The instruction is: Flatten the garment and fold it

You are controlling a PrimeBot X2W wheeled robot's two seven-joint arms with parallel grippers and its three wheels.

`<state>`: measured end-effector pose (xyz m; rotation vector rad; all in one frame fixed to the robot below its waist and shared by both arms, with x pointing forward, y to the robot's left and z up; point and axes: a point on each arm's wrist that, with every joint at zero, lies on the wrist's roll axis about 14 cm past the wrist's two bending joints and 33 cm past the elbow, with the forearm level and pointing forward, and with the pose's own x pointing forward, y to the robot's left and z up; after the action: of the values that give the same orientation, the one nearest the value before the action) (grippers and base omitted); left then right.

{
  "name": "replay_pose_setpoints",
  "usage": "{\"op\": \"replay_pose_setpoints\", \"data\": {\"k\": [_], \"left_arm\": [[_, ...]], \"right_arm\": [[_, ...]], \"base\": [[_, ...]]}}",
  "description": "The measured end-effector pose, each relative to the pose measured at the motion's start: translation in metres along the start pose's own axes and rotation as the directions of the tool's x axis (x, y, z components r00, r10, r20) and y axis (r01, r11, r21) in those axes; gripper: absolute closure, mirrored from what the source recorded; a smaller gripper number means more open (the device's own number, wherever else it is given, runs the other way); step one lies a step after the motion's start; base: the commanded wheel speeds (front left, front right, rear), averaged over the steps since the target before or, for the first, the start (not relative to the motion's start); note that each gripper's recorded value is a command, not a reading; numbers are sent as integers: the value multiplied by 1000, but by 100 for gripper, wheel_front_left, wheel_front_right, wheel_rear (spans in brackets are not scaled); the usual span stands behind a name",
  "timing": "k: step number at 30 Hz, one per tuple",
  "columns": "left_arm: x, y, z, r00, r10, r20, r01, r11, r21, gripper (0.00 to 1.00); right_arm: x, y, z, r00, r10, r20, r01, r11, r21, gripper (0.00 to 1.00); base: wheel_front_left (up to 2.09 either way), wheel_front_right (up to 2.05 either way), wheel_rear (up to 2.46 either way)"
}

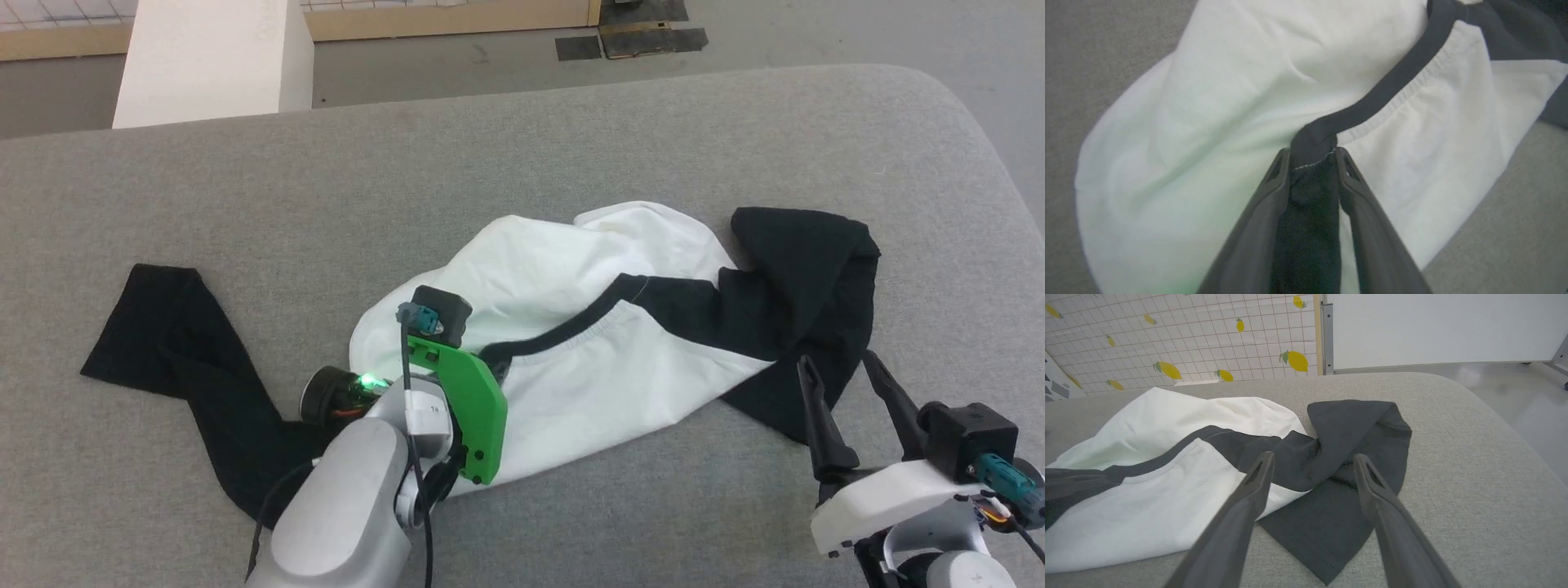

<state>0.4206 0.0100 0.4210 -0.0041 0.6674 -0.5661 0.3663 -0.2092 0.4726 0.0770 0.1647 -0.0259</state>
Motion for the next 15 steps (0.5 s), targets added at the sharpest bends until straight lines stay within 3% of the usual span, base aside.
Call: {"op": "replay_pose_setpoints", "data": {"k": [8,15], "left_arm": [[-26,-58,0,980,-192,59,190,981,28,100],[-74,-139,-43,894,-444,-50,447,893,56,100]], "right_arm": [[-3,1,12,1000,5,31,-5,1000,1,0],[-10,0,24,998,3,60,-3,1000,-4,0]], "base": [[0,0,0],[0,0,0]]}}
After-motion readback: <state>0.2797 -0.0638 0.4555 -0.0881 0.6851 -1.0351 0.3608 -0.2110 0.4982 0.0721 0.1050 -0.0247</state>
